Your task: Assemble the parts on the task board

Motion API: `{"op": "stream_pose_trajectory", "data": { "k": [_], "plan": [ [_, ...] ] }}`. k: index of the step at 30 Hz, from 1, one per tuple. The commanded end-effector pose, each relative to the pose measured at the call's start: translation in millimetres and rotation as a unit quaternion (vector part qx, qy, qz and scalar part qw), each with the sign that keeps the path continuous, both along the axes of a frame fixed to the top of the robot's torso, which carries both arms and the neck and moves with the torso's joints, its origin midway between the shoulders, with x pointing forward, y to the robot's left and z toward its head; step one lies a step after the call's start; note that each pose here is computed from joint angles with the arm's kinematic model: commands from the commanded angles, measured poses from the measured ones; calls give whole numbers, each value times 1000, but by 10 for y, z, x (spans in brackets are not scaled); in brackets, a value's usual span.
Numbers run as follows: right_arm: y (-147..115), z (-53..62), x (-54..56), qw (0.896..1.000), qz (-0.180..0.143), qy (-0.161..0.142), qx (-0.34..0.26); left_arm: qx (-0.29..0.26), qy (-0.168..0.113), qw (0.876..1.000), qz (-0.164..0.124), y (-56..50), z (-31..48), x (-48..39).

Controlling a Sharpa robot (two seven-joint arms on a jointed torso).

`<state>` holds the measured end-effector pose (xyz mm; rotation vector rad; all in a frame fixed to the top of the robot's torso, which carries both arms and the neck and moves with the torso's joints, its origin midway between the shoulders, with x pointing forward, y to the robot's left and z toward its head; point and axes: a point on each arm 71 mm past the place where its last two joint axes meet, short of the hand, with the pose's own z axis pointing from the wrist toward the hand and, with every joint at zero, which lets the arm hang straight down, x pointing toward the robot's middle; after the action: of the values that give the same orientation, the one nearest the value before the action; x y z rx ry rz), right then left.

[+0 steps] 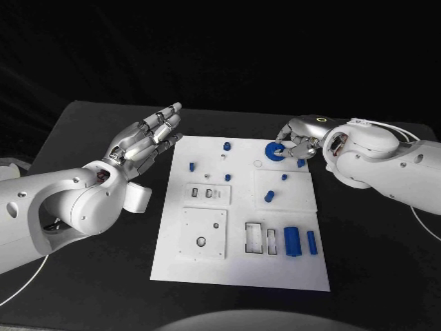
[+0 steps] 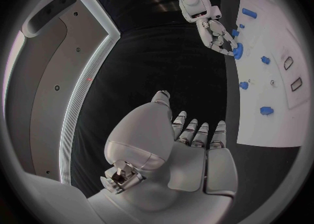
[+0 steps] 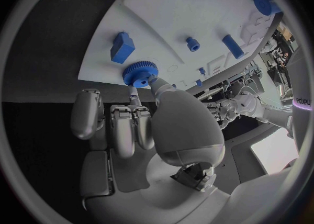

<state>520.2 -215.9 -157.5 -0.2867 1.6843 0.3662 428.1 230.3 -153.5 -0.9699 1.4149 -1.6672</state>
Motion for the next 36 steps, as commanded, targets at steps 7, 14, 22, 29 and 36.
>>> {"op": "stream_pose_trajectory", "data": {
  "k": [7,14,22,29,36],
  "plan": [
    [-9,-184,-39,998,2,48,-28,-6,1,1000,-14,-27,4,-7],
    [-10,-191,-39,998,2,50,-30,-5,2,1000,-15,-28,2,-6],
    [-7,-194,-38,998,2,51,-31,-5,3,1000,-15,-29,0,-4],
    [-2,-200,-35,998,1,53,-33,-5,4,1000,-16,-32,-3,-3],
    [-1,-204,-32,998,0,55,-35,-4,5,1000,-16,-30,-5,-2]
  ]
}}
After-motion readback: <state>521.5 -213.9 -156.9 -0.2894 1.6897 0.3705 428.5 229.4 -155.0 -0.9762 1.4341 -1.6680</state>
